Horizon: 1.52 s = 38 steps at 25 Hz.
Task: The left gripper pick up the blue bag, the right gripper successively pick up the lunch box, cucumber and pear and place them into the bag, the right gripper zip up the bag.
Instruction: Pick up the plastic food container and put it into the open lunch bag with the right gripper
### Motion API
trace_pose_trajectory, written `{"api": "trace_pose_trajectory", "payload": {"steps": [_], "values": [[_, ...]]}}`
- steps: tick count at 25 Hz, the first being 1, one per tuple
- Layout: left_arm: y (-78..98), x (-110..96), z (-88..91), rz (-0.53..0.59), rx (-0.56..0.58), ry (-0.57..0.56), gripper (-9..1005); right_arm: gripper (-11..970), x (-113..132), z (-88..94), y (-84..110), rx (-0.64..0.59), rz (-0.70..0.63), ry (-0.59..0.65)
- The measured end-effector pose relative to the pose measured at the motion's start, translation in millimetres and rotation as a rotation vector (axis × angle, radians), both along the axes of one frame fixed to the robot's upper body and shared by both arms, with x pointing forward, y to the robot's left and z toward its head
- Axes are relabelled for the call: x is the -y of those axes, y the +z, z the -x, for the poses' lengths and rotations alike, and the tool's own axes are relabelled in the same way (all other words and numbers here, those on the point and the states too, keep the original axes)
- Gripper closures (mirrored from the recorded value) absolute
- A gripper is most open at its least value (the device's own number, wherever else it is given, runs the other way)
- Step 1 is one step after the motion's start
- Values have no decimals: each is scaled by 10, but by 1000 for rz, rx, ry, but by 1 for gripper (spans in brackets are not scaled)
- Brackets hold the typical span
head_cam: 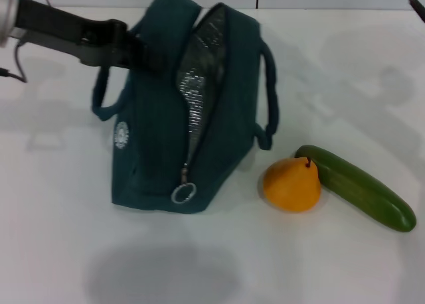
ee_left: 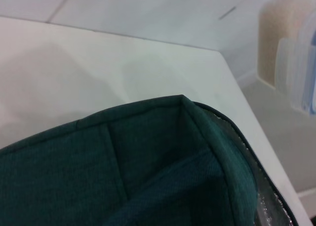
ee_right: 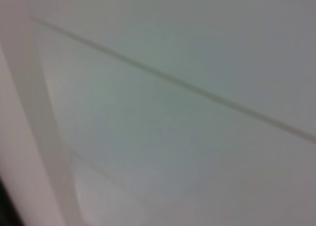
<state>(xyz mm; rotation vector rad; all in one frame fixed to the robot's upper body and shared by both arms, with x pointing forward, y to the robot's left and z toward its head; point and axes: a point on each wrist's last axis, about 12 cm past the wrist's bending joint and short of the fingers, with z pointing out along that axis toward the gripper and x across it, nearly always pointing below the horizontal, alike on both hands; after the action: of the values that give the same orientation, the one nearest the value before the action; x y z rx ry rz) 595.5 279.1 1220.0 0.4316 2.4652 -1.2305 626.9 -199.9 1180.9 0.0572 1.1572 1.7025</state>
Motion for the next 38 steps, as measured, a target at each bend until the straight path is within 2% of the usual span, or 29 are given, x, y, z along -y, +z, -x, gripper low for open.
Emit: {"api": "trace_pose_trajectory", "payload": {"steps": [4, 9, 20, 26, 38], "values": [[-19, 83, -33, 12, -10, -21, 954, 834, -202, -38, 52, -4, 38, 76], [-47, 112, -37, 17, -11, -21, 954, 828, -337, -13, -27, -40, 106, 138], [-125, 70, -43, 18, -7, 9, 955, 815, -200, 126, -398, -151, 216, 113], [-177, 71, -46, 25, -12, 10, 955, 808, -223, 138, -459, -169, 265, 124], [-190, 67, -46, 26, -7, 12, 956, 793, -423, 159, -508, -168, 430, 239]]}}
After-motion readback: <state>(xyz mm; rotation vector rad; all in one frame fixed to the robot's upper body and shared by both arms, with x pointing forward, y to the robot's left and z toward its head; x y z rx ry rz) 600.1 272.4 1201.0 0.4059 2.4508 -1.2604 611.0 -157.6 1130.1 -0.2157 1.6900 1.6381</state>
